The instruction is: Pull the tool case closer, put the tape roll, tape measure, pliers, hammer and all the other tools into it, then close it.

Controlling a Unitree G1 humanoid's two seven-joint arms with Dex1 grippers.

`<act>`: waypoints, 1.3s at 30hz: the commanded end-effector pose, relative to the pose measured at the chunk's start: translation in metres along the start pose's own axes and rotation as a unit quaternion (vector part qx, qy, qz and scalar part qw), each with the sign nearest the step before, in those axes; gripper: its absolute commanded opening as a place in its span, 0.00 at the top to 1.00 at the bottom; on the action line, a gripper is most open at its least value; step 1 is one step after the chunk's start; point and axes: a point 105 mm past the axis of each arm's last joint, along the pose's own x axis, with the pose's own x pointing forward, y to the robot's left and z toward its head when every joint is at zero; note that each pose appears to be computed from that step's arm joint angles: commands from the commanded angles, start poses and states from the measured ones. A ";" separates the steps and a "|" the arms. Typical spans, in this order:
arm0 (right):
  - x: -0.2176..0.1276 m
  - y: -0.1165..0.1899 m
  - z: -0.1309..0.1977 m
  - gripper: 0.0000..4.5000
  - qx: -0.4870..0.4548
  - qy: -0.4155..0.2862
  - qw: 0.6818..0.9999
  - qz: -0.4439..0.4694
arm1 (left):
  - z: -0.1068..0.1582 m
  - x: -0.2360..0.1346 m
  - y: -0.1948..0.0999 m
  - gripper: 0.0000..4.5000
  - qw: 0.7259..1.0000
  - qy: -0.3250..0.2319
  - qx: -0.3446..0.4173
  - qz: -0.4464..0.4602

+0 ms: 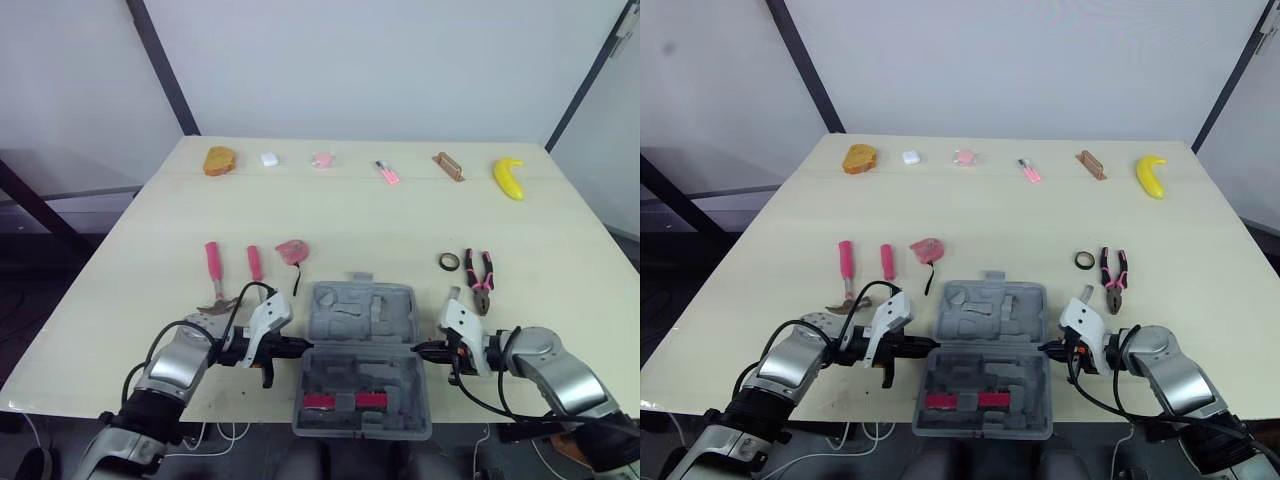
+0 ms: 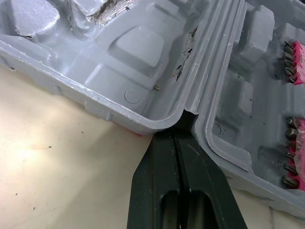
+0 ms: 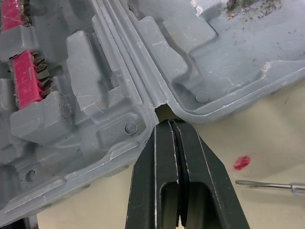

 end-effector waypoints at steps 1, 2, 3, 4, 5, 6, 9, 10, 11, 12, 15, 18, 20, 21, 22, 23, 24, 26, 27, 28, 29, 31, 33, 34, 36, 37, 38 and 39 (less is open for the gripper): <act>-0.001 0.007 0.008 1.00 -0.008 -0.016 1.000 0.013 | -0.003 0.013 -0.013 0.99 1.000 0.009 0.001 -0.030; -0.001 0.007 0.008 1.00 -0.008 -0.016 1.000 0.013 | -0.003 0.013 -0.013 0.99 1.000 0.009 0.001 -0.030; -0.001 0.006 0.008 1.00 -0.008 -0.016 1.000 0.012 | -0.002 0.013 -0.013 0.99 1.000 0.009 0.001 -0.030; -0.001 0.006 0.008 1.00 -0.008 -0.016 1.000 0.012 | -0.002 0.013 -0.013 0.99 0.999 0.009 0.001 -0.031; -0.001 0.006 0.008 1.00 -0.007 -0.016 1.000 0.012 | -0.002 0.013 -0.014 0.99 0.999 0.009 0.001 -0.031; -0.001 0.006 0.008 1.00 -0.007 -0.016 1.000 0.012 | -0.002 0.013 -0.014 0.99 0.999 0.010 0.002 -0.032; -0.001 0.006 0.007 1.00 -0.007 -0.015 1.000 0.012 | -0.002 0.013 -0.015 0.99 0.999 0.011 0.002 -0.034; -0.001 0.006 0.007 1.00 -0.007 -0.015 1.000 0.012 | -0.002 0.013 -0.015 0.99 0.999 0.011 0.002 -0.035; -0.001 0.006 0.007 1.00 -0.007 -0.014 1.000 0.012 | -0.002 0.013 -0.016 0.99 0.999 0.011 0.001 -0.035; -0.001 0.007 0.007 1.00 -0.005 -0.014 1.000 0.015 | -0.002 0.013 -0.017 0.99 0.999 0.011 0.001 -0.036; -0.001 0.009 0.006 1.00 -0.003 -0.011 1.000 0.022 | -0.003 0.013 -0.019 0.99 0.999 0.011 0.000 -0.039; -0.001 0.013 0.004 1.00 0.003 -0.006 0.999 0.032 | -0.003 0.013 -0.021 0.99 0.999 0.012 0.000 -0.043; -0.001 0.013 0.003 1.00 0.003 -0.005 0.999 0.033 | -0.003 0.014 -0.023 0.99 0.999 0.014 0.000 -0.047; -0.001 0.014 0.003 1.00 0.004 -0.004 0.999 0.033 | -0.004 0.014 -0.025 0.99 0.999 0.015 0.001 -0.051; -0.001 0.014 0.003 1.00 0.004 -0.004 0.999 0.033 | -0.004 0.014 -0.026 0.99 0.998 0.016 0.001 -0.054; -0.002 0.015 0.002 1.00 0.006 -0.003 0.999 0.035 | -0.005 0.014 -0.027 0.99 0.998 0.017 0.001 -0.056; -0.002 0.016 0.002 1.00 0.008 -0.002 0.999 0.037 | -0.006 0.014 -0.028 0.99 0.998 0.021 0.002 -0.058; -0.002 0.018 0.001 1.00 0.012 0.001 0.999 0.042 | -0.008 0.013 -0.030 0.99 0.998 0.029 0.005 -0.063; -0.003 0.019 0.000 1.00 0.015 0.003 0.999 0.045 | -0.009 0.013 -0.031 0.99 0.997 0.031 0.005 -0.065; -0.003 0.020 -0.001 1.00 0.016 0.004 0.999 0.047 | -0.009 0.013 -0.031 0.99 0.997 0.031 0.004 -0.065; -0.004 0.021 -0.001 1.00 0.019 0.006 0.999 0.050 | -0.010 0.013 -0.031 0.99 0.997 0.032 0.003 -0.065; -0.004 0.024 -0.002 1.00 0.023 0.008 0.998 0.055 | -0.011 0.012 -0.032 0.99 0.997 0.036 0.003 -0.067; -0.004 0.025 -0.002 1.00 0.024 0.010 0.998 0.058 | -0.013 0.011 -0.032 0.99 0.997 0.040 0.003 -0.066; -0.004 0.026 -0.002 1.00 0.025 0.010 0.998 0.058 | -0.014 0.011 -0.032 0.99 0.997 0.041 0.003 -0.065; -0.004 0.027 -0.002 1.00 0.027 0.009 0.998 0.061 | -0.016 0.011 -0.031 0.99 0.997 0.044 0.004 -0.065; -0.004 0.027 -0.002 1.00 0.027 0.010 0.998 0.061 | -0.016 0.011 -0.032 0.99 0.997 0.046 0.005 -0.065; -0.005 0.028 -0.003 1.00 0.028 0.011 0.998 0.062 | -0.017 0.011 -0.032 0.99 0.997 0.047 0.004 -0.065; -0.005 0.028 -0.003 1.00 0.028 0.011 0.998 0.062 | -0.017 0.011 -0.032 0.99 0.997 0.047 0.005 -0.065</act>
